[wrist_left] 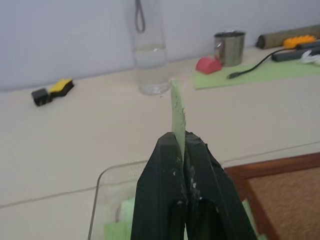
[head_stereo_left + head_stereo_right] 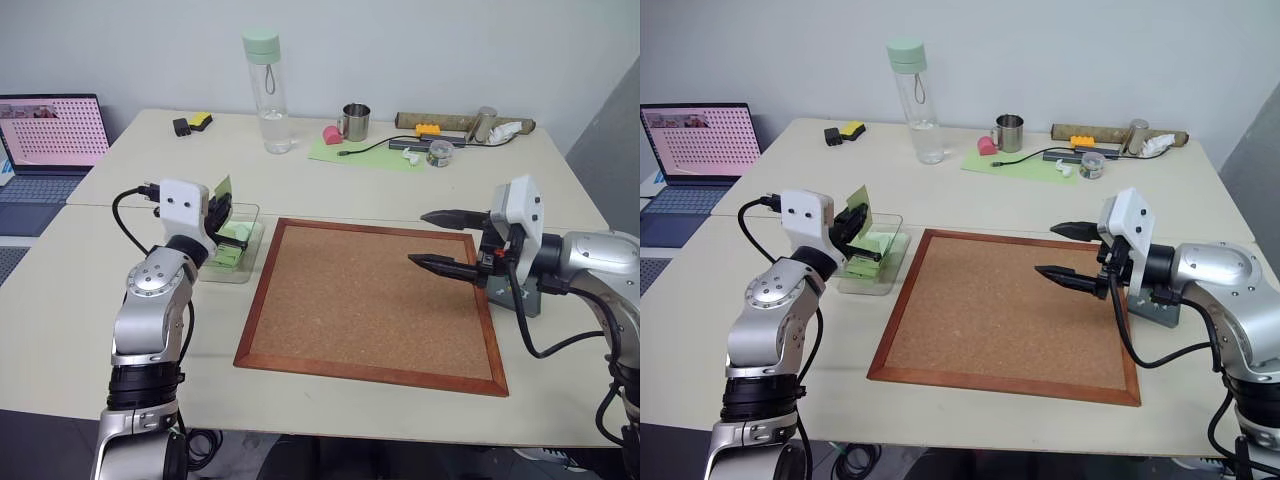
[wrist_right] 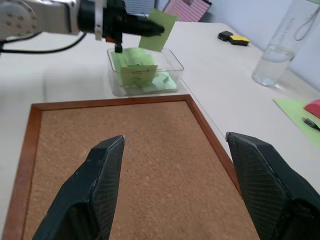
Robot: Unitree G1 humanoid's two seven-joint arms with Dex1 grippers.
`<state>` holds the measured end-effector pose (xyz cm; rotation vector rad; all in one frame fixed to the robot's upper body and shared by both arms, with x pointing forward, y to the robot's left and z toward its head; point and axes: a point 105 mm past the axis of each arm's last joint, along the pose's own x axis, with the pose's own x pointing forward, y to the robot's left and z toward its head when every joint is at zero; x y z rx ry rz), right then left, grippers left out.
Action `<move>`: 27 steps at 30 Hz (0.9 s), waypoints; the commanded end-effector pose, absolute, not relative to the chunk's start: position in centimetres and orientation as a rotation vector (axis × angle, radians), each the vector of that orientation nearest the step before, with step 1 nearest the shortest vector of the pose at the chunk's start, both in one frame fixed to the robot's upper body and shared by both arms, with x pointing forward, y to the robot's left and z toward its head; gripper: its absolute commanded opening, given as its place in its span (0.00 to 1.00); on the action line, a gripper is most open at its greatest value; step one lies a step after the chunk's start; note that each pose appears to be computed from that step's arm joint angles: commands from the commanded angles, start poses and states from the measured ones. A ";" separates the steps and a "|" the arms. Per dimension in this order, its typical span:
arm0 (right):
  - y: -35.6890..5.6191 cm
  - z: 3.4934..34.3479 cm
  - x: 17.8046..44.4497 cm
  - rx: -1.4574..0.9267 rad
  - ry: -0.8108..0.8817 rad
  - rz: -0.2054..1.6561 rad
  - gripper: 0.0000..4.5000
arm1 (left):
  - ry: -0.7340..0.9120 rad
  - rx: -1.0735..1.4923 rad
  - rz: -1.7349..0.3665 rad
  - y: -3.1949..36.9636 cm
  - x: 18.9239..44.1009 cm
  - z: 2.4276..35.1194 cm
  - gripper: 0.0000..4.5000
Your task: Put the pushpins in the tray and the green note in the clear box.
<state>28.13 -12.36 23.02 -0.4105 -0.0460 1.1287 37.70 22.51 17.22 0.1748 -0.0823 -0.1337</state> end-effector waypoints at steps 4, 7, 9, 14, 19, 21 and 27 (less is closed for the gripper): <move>-11.8 23.9 27.1 -0.432 -0.069 1.179 0.76 | -0.122 0.149 -0.108 22.6 38.4 18.2 0.19; -11.9 23.8 26.8 -0.432 -0.059 1.184 0.76 | -0.133 0.137 -0.109 22.8 38.3 18.5 0.31; -12.0 23.7 26.7 -0.433 -0.053 1.183 0.76 | -0.145 0.124 -0.116 22.8 38.0 19.0 0.38; -12.6 23.9 26.8 -0.438 -0.049 1.162 0.76 | -0.197 0.130 -0.132 23.4 36.3 21.5 0.58; -13.5 24.1 27.1 -0.434 -0.046 1.118 0.76 | -0.131 0.229 -0.139 26.0 34.7 22.4 0.80; -14.5 24.0 27.4 -0.435 -0.034 1.071 0.76 | -0.053 0.294 -0.153 27.7 33.9 21.8 0.80; -19.8 21.9 27.4 -0.521 0.085 0.907 0.76 | 0.145 0.475 -0.283 33.0 30.1 20.3 0.80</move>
